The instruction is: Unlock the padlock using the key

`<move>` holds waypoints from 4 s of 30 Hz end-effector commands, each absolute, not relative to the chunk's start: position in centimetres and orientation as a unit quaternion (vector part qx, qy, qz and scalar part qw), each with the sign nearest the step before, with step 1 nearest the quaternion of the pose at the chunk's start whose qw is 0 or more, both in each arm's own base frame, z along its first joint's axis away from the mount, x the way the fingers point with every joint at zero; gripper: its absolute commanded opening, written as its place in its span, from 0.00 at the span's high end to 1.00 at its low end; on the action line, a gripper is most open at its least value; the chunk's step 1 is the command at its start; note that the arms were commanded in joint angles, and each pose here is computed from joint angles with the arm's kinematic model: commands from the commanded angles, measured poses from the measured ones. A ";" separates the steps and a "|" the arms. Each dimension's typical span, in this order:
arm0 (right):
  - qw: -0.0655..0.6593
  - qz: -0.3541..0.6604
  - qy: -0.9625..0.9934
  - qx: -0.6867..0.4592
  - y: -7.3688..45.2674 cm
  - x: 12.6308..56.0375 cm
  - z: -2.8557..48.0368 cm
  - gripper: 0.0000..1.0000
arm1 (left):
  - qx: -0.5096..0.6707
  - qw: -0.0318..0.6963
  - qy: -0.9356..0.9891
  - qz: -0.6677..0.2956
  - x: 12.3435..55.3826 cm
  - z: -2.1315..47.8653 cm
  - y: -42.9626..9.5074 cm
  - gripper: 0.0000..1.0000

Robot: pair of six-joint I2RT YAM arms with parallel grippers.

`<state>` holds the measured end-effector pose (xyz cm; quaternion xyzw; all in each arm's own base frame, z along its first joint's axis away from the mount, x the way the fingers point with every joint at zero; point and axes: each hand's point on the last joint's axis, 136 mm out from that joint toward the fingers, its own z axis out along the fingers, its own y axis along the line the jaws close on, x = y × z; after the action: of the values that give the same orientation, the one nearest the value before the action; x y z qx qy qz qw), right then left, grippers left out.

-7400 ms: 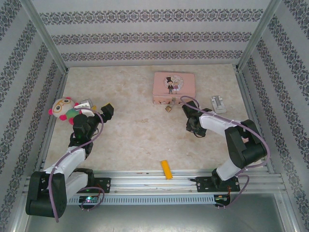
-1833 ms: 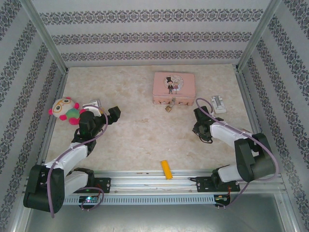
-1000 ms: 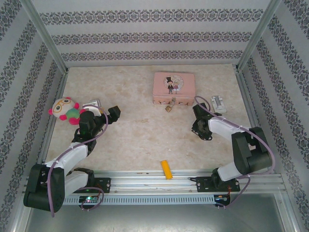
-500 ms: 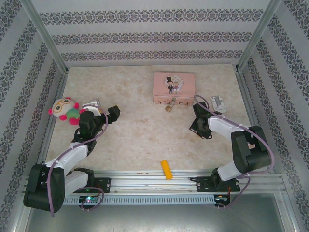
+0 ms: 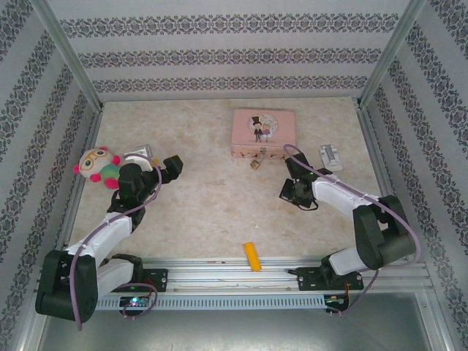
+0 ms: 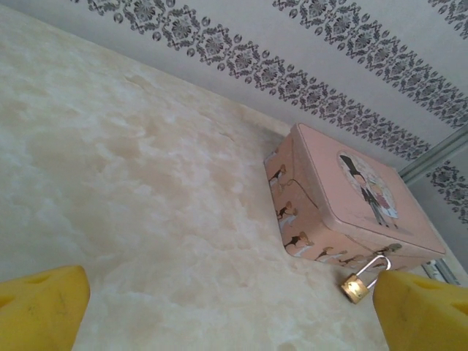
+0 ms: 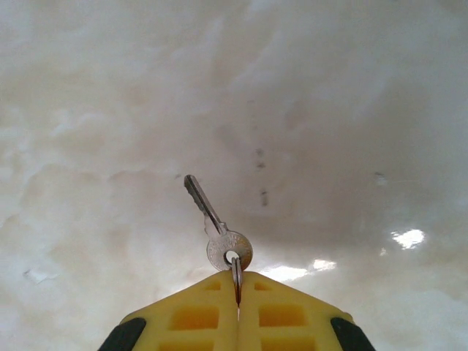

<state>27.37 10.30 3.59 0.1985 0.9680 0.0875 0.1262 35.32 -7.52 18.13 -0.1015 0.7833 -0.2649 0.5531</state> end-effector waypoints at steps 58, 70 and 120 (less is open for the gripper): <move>0.316 0.295 0.852 -0.296 28.0 27.2 19.9 1.00 | 0.170 0.344 0.709 -0.592 30.5 21.8 -29.7 0.53; 0.316 0.303 0.849 -0.296 28.3 27.2 19.8 1.00 | 0.168 0.347 0.718 -0.580 30.7 21.3 -29.6 0.75; 0.320 0.308 0.853 -0.274 28.1 27.3 19.5 0.96 | 0.165 0.375 0.718 -0.562 30.8 22.5 -28.9 1.00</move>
<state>27.53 27.74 19.04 -0.2796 0.8577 0.2974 0.3125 31.23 -28.81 20.63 0.1398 0.7301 -0.5691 0.3514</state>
